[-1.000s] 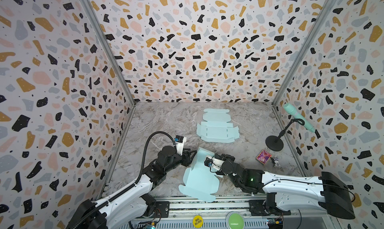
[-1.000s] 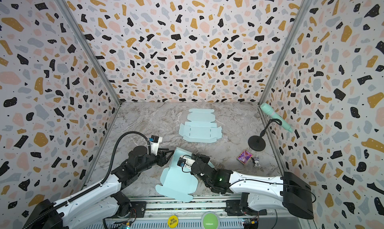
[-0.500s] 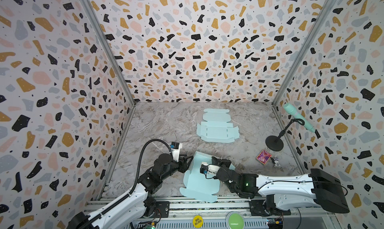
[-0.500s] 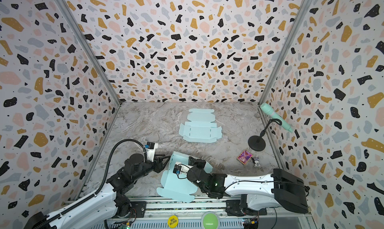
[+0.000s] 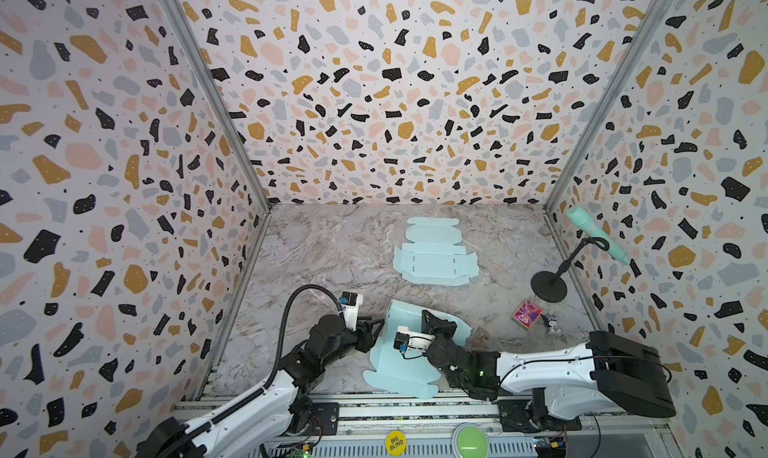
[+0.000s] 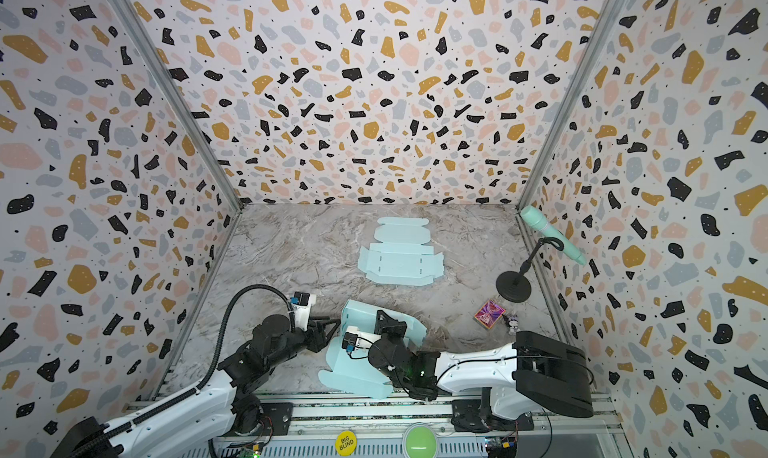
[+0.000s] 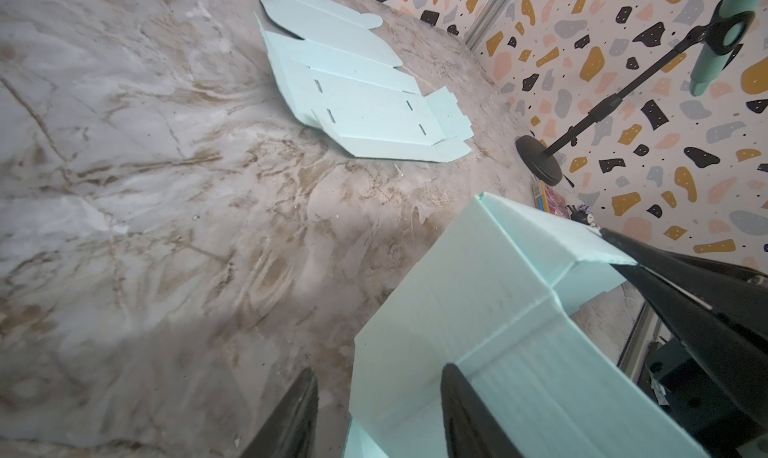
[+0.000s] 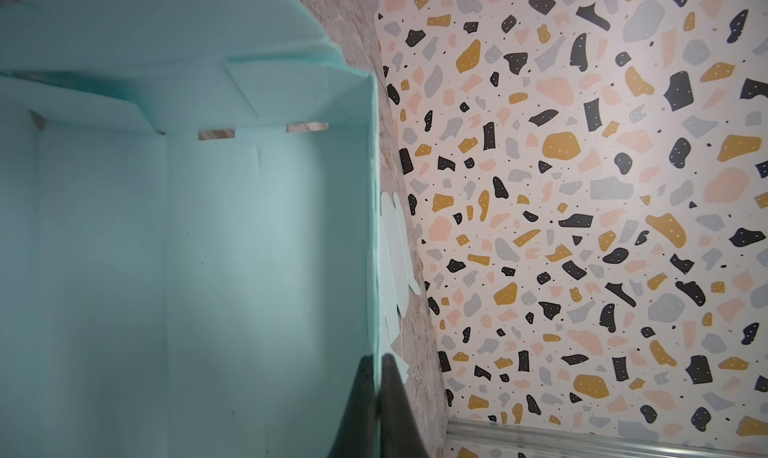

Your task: Fold the paper box

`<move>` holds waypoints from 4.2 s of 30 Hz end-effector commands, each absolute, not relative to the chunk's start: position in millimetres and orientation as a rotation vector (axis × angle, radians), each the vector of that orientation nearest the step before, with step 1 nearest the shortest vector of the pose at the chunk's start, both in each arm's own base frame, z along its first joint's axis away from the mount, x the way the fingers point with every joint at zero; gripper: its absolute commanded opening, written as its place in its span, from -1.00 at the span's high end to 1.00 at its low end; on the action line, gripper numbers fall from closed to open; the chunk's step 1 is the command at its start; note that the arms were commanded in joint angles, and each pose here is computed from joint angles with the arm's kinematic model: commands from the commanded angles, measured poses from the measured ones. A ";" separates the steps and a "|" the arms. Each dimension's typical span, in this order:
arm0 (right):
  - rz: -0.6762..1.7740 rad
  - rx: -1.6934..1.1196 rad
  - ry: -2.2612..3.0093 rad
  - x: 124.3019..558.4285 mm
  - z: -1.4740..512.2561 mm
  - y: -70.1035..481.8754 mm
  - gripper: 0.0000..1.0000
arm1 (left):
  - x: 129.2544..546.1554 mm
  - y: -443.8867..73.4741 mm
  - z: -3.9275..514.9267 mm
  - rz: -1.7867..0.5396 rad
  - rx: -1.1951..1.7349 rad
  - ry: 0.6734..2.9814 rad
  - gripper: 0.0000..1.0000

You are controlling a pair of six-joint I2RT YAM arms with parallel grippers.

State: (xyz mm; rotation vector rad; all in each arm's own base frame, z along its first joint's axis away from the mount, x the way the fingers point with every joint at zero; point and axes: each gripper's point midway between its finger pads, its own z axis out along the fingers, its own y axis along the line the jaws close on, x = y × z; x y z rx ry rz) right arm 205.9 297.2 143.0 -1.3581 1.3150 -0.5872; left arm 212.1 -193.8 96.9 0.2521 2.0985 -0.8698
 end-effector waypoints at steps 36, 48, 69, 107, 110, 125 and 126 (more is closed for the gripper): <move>-0.604 -1.479 1.238 179.5 112.8 321.8 1.00 | 201.7 -206.7 97.1 -0.920 0.294 2.012 -0.10; -0.596 -1.496 1.232 175.3 110.1 324.4 1.00 | 213.1 -210.5 104.2 -0.843 0.318 1.969 -0.02; -0.585 -1.520 1.224 168.6 105.8 329.2 1.00 | 222.6 -216.5 100.8 -0.726 0.380 1.951 0.42; 0.844 -0.624 1.636 193.0 273.2 310.1 -0.19 | 227.0 -216.4 107.6 -0.595 0.408 1.898 0.63; 0.886 -0.607 1.732 218.9 255.9 319.1 -0.18 | 227.7 -218.0 109.8 -0.595 0.413 1.888 0.63; 0.941 -0.713 1.979 236.6 175.0 364.0 -0.07 | 226.4 -227.8 104.3 -0.560 0.475 1.881 0.67; 0.942 -0.718 1.989 236.6 171.3 365.2 -0.06 | 226.0 -228.9 103.8 -0.559 0.479 1.883 0.67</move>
